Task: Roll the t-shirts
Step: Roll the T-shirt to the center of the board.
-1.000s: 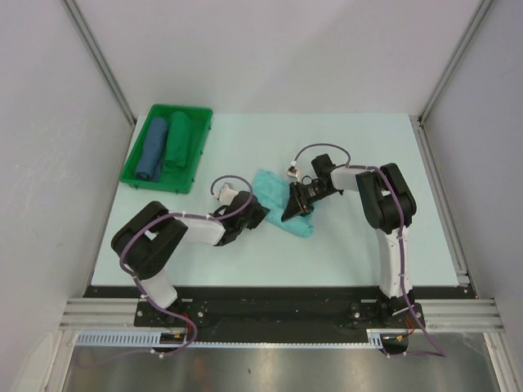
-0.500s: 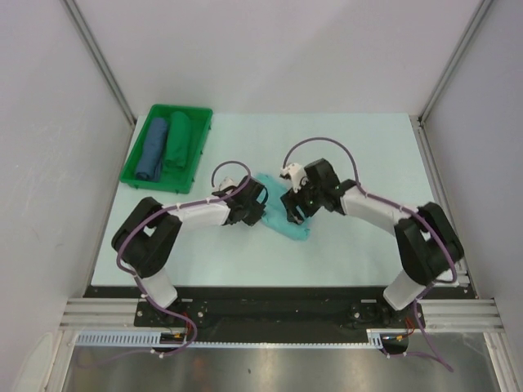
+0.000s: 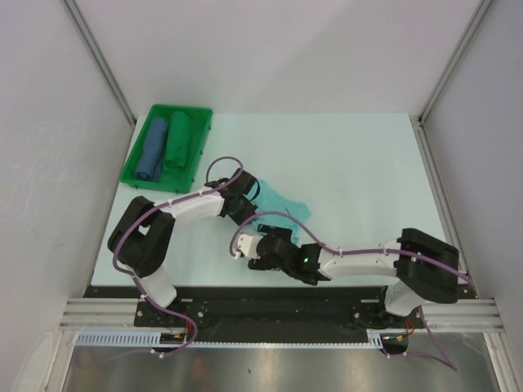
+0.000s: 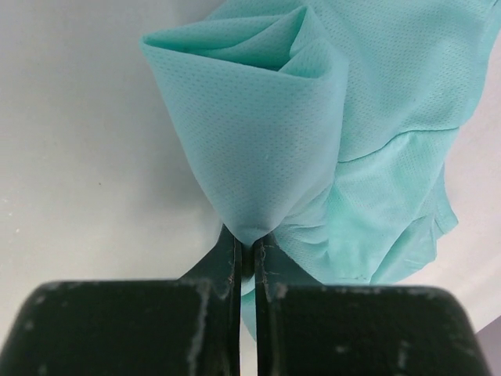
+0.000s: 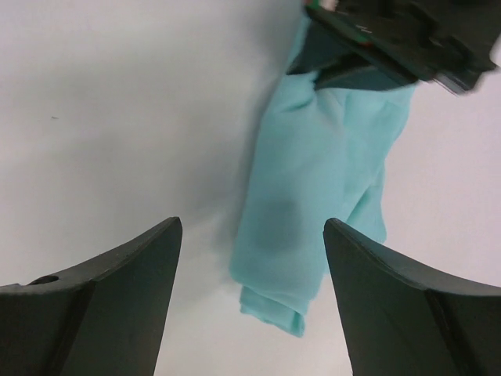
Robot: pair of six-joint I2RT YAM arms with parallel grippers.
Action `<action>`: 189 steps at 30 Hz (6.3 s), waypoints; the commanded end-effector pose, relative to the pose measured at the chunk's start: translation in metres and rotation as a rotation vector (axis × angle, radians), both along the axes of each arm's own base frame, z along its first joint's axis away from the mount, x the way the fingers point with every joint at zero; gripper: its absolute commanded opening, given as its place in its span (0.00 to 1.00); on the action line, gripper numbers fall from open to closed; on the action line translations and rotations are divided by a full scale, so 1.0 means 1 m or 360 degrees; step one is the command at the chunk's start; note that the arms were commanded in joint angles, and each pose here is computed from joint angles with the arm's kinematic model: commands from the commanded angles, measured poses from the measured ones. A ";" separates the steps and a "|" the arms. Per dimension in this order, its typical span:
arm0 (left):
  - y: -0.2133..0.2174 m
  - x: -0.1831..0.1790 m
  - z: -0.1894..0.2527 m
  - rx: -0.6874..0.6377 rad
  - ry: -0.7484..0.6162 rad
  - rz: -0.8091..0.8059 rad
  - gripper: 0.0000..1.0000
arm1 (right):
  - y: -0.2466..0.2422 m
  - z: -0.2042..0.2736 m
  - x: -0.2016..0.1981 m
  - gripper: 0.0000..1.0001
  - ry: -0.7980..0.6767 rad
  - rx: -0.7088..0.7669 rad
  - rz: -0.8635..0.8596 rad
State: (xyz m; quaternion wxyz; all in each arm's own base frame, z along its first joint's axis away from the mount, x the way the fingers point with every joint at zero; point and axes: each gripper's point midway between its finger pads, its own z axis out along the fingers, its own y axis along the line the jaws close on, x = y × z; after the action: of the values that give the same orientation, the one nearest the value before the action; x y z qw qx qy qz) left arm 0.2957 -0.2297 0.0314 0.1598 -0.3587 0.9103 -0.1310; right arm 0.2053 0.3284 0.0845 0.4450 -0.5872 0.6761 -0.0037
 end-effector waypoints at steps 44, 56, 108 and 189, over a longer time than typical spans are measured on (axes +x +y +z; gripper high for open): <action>0.006 0.022 0.070 -0.0385 -0.0909 -0.0165 0.77 | -0.038 -0.060 0.074 0.28 0.2061 0.0813 -0.0437; -0.011 0.045 0.022 -0.0367 -0.0902 -0.0177 0.72 | -0.059 -0.076 0.099 0.25 0.2343 0.1020 -0.0739; -0.016 0.059 -0.027 0.0233 -0.0003 -0.0575 0.00 | -0.054 -0.048 0.107 0.73 -0.0097 -0.0246 -0.0459; -0.061 0.091 -0.004 0.0038 -0.0239 -0.0321 0.65 | -0.049 -0.057 0.113 0.28 0.1381 0.0599 -0.0899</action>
State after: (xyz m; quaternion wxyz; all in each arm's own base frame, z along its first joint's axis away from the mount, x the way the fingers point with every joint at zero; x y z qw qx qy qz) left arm 0.3723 -0.3043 0.0339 0.2059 -0.2750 0.9188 -0.1946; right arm 0.3328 0.2675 0.0335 0.2486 -0.2765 0.9050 0.2067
